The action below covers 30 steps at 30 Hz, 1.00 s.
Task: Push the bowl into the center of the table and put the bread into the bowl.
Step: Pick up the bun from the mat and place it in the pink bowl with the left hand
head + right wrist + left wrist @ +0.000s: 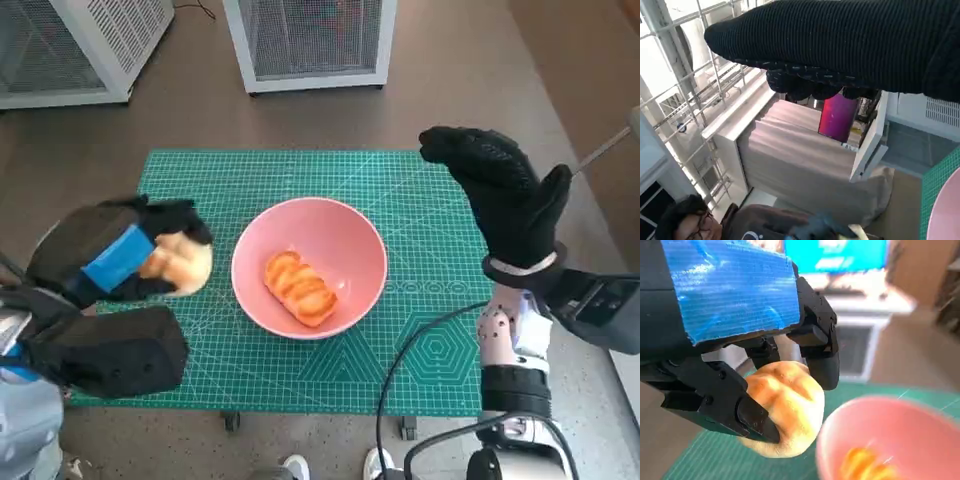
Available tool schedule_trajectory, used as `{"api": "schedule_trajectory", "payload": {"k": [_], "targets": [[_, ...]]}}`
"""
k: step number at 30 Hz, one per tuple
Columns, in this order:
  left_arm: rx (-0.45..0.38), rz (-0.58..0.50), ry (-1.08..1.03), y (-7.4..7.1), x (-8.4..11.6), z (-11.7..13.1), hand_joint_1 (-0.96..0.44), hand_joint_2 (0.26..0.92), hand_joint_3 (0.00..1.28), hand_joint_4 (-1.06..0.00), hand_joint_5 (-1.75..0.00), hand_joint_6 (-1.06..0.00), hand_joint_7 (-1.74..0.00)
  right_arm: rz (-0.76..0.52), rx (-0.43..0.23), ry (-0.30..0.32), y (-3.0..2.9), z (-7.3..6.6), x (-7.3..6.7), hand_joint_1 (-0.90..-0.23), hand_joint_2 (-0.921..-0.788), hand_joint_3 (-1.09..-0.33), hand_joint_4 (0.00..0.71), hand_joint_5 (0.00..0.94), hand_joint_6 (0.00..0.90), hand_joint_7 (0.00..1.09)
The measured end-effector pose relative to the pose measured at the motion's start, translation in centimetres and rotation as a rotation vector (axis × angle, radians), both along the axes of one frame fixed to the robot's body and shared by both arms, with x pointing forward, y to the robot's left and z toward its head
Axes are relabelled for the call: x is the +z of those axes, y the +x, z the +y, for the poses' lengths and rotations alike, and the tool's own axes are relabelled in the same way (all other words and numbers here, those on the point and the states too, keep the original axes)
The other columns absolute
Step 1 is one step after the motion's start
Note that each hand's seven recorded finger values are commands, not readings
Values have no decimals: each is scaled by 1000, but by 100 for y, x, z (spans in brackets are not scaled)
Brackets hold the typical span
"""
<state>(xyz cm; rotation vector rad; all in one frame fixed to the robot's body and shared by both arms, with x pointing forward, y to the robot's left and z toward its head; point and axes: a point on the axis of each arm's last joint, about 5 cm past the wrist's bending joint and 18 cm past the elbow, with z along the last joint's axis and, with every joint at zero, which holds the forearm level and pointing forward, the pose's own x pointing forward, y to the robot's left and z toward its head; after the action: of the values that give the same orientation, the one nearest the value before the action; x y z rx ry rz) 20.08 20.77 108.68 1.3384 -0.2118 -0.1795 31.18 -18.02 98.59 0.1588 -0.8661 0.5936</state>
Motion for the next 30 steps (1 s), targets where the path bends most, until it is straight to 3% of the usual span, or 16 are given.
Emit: {"api": "schedule_trajectory", "payload": {"k": [10, 20, 30], "targets": [[-162, -34, -37, 229, -28, -269, 3, 899, 30, -745, -1227, -769, -897, -2, -1, -5, -2, -3, -20, -571, -921, -582, 243, 1, 351, 1], [-295, 24, -70, 494, -89, -536, 2, 904, 31, -762, -1177, -716, -987, -1, -5, -6, -4, -21, -32, -561, -921, -583, 242, 0, 350, 0], [-343, 96, -43, 728, -188, -668, 2, 919, 30, -747, -1143, -659, -1097, -2, -10, -6, -12, -39, -38, -559, -921, -585, 241, 0, 349, 0]]}}
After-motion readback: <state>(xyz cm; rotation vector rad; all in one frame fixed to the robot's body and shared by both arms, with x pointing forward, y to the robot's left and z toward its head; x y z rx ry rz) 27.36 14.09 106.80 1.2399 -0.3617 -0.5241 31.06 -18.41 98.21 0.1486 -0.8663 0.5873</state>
